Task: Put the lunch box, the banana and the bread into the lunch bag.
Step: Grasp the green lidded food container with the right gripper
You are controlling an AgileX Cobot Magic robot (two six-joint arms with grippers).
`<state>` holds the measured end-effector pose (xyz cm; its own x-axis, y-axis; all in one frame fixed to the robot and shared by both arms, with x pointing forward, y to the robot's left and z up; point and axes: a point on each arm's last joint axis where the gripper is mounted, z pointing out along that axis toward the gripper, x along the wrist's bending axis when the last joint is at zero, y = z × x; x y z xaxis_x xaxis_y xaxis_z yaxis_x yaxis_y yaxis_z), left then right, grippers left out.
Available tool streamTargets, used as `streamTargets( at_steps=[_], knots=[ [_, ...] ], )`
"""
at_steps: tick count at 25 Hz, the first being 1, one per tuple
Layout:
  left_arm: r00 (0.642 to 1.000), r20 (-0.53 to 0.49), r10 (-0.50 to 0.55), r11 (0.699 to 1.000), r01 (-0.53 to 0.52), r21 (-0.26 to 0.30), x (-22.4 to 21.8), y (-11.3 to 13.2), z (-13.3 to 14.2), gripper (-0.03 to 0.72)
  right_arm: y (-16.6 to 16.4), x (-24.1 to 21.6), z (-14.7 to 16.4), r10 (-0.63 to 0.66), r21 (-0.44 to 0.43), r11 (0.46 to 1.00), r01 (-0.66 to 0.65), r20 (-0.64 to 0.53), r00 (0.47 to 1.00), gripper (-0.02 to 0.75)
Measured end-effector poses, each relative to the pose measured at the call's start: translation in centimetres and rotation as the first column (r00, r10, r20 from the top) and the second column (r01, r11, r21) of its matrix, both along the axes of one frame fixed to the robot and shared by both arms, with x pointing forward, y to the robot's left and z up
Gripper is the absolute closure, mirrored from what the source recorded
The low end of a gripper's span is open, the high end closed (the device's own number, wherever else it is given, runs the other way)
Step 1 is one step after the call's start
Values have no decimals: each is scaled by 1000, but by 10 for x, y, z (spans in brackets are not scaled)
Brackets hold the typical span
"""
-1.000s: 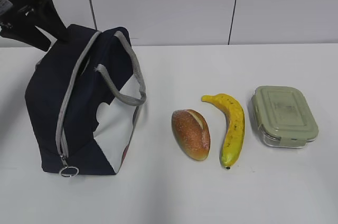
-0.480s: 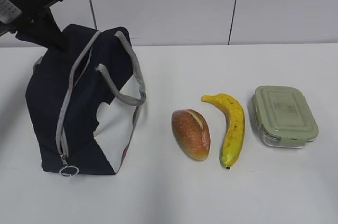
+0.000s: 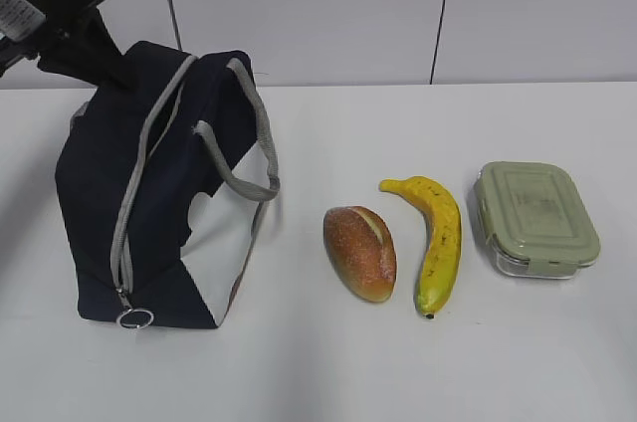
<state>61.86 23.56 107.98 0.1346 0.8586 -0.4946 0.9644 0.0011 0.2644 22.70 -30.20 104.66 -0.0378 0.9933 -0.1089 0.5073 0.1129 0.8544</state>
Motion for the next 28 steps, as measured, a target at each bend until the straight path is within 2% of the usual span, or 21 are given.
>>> streamTargets(
  at_steps=[18, 24, 28],
  knots=[
    [1000, -1, -1, 1000, 1, -7, 0, -1, 0, 688, 0, 0, 0, 1, 2, 1000, -1, 0, 1000, 300],
    [1000, -4, 0, 1000, 0, -23, 0, -2, 1, 688, 2, 0, 0, 16, 23, 1000, -16, 0, 1000, 300],
    [1000, -6, -1, 1000, 1, -23, 0, -2, 1, 688, 7, 2, 2, 47, 67, 997, -46, -15, 999, 300]
  ],
)
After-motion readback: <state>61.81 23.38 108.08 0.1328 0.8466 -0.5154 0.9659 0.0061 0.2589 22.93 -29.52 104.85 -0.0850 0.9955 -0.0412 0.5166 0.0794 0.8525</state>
